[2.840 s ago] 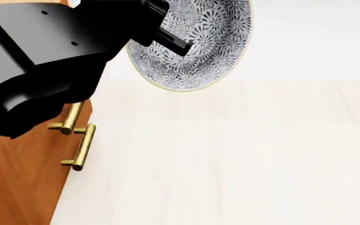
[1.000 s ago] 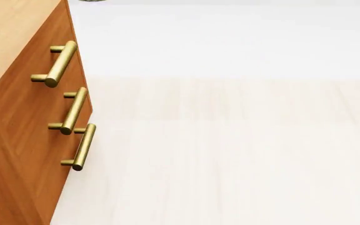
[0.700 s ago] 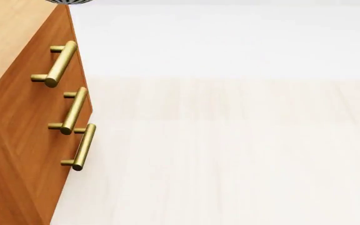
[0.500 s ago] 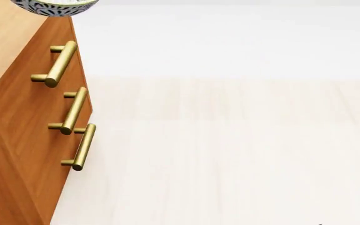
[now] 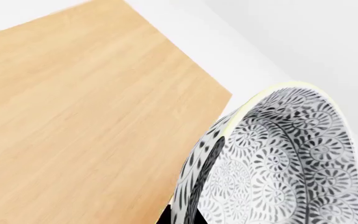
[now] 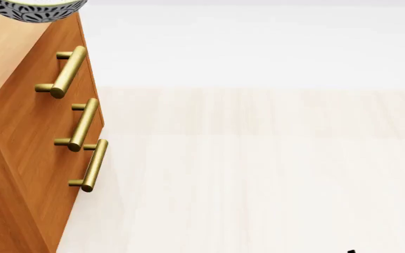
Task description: Put the bowl on top of the cabinet.
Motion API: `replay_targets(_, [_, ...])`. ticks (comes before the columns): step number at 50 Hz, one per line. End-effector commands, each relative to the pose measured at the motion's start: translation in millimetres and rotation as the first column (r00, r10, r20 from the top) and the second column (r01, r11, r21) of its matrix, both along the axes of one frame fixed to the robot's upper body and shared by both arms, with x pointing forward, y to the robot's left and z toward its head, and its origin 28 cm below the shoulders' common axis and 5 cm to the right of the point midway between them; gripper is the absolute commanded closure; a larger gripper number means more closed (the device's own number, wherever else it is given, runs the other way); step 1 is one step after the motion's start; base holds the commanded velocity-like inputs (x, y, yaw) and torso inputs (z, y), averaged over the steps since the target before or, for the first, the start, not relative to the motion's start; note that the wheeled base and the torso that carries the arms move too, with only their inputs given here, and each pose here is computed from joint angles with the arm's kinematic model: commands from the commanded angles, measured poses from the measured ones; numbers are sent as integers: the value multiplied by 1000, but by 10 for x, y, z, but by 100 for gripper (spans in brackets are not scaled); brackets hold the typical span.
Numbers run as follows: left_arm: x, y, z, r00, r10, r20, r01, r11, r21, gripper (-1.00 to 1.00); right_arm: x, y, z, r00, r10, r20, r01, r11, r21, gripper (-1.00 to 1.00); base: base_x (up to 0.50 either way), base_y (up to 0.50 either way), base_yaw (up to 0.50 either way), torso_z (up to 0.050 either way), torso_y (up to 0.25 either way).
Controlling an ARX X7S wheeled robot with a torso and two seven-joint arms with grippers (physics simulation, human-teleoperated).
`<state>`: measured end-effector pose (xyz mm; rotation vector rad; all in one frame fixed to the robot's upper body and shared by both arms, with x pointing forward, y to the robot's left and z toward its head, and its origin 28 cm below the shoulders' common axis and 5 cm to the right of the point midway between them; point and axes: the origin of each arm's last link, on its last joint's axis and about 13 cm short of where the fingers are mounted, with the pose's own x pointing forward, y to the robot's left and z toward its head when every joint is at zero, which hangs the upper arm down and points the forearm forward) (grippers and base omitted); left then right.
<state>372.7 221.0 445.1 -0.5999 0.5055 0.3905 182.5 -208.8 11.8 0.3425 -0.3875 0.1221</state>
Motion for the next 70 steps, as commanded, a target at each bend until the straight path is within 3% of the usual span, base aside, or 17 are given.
replay_targets(1, [22, 147, -6, 999, 10, 46, -5, 995, -103, 100, 9, 9, -1, 1000, 1, -4, -1, 1000, -9, -100, 0, 0, 0, 0, 0])
replay_targets(7, [-4, 247, 35, 998, 33, 61, -26, 993, -119, 100, 47, 33, -15, 1000, 16, -15, -16, 1000, -14, -100, 0, 0, 0, 0, 2])
replay_targets(25, [-28, 304, 107, 993, 50, 110, -35, 990, -134, 100, 53, 35, -11, 1000, 17, -17, -17, 1000, -17, -100, 0, 0, 0, 0, 0])
replay_targets(36, [-32, 421, 142, 984, 119, 131, -100, 984, -148, 100, 69, 49, -16, 1000, 18, -25, -19, 1000, -25, -100, 0, 0, 0, 0, 1])
replay_targets(70, [27, 700, -25, 968, 228, 107, -203, 959, -199, 100, 111, 80, -28, 999, 29, -37, -31, 999, -41, -100, 0, 0, 0, 0, 0])
